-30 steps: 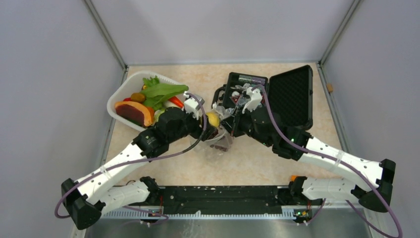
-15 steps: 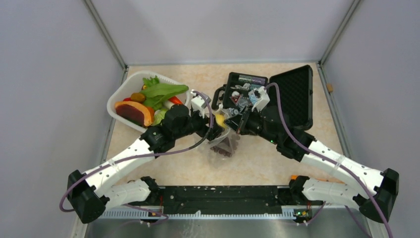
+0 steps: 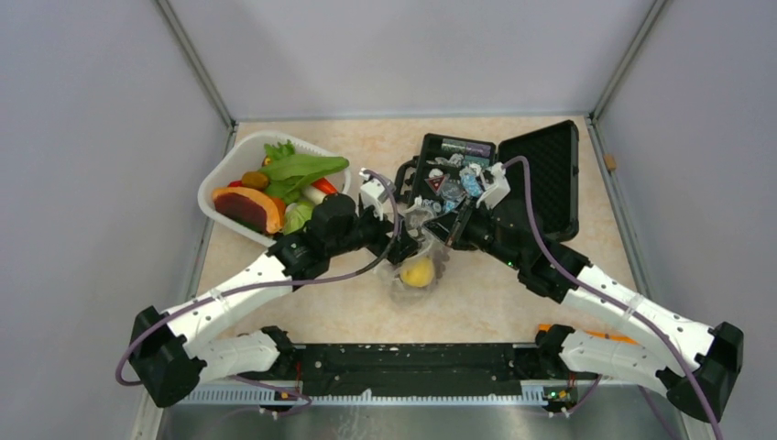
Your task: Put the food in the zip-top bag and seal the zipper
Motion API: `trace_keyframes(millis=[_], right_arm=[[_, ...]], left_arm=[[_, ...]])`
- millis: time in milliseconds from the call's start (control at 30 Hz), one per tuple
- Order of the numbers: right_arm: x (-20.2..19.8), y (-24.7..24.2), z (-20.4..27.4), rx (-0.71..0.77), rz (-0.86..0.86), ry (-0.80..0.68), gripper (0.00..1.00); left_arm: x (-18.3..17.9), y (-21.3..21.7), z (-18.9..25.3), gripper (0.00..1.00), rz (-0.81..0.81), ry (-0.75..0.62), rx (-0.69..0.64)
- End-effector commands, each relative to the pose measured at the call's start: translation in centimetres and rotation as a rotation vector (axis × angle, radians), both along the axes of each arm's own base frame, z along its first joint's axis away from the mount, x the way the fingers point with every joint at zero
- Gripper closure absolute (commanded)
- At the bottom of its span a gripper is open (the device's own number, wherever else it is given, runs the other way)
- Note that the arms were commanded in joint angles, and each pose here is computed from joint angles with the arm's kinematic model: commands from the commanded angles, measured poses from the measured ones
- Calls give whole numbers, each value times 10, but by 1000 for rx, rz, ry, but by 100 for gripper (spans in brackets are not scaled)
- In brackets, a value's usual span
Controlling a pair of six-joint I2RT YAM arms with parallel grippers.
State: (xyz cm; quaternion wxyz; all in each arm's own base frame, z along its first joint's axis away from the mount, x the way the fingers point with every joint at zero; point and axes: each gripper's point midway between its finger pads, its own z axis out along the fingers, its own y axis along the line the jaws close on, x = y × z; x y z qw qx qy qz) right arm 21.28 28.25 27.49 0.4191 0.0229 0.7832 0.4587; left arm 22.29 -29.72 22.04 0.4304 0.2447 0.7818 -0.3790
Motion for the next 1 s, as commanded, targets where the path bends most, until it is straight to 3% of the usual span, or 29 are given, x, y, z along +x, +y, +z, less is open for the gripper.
trace_keyframes(millis=[0,133,367,567,733,867,967], right_arm=[[15,-29,13,10,-133,-34,98],[19,-44,8,-13,-198,-53,98],[18,-34,-5,-53,-152,-20,98],[19,-30,-4,-43,-137,-23,98],[19,-29,-4,-43,-131,-22,98],[17,-25,-5,-38,-114,-21,98],[17,-25,-8,-50,-109,-16,98]], left_arm=[[-12,9,42,13,-41,-96,-29],[-17,33,58,12,27,-141,-17],[-21,60,76,6,123,-214,-60],[-8,83,15,9,269,-26,168],[-11,67,3,11,228,43,152],[-5,64,-20,25,255,113,208],[-4,58,-29,46,242,150,237]])
